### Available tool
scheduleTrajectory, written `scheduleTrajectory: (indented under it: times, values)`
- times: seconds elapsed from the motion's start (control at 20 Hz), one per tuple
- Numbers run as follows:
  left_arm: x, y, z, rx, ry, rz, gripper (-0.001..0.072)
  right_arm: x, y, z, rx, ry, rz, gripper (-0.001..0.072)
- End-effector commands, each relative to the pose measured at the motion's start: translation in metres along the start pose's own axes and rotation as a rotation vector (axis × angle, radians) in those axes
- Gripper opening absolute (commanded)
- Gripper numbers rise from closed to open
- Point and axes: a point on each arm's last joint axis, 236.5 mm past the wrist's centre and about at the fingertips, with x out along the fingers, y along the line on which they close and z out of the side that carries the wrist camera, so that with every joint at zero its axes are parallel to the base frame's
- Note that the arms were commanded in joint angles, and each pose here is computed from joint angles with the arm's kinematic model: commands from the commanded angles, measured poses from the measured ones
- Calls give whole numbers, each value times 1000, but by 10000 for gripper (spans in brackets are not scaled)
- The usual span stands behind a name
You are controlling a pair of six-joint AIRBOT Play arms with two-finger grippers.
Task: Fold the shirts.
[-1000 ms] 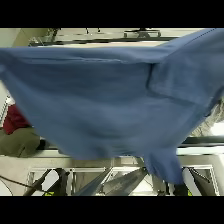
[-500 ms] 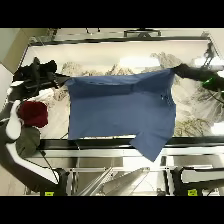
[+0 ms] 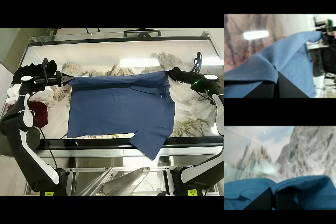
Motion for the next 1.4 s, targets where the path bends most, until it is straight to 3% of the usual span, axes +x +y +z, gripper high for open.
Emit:
scheduleTrajectory:
  times: [0.0, 0.5, 0.75, 0.8, 0.85, 0.9, 1.15, 1.35]
  values:
    - [-8, 31, -12, -2, 96, 165, 21, -8, -23, -27, 26, 122, -44, 18]
    - [-4, 79, -51, 86, 301, 437, 22, -18, -66, -88, 39, 298, -162, 18]
    - [-1, 82, -53, 102, 317, 462, 26, -18, -64, -89, 43, 305, -154, 22]
    - [-2, 78, -57, 96, 332, 453, 131, -19, -61, -92, 44, 320, -142, 61]
    - [-5, 73, -62, 68, 352, 451, 310, -21, -57, -94, 45, 336, -126, 288]
    - [-15, 66, -69, 2, 377, 450, 316, -29, -51, -92, 39, 355, -106, 385]
    - [-79, 23, -93, -181, 475, 523, 313, -117, -21, -59, 17, 371, -136, 385]
    - [-93, -12, -130, -213, 466, 534, 313, -191, -27, -89, 74, 356, -258, 385]
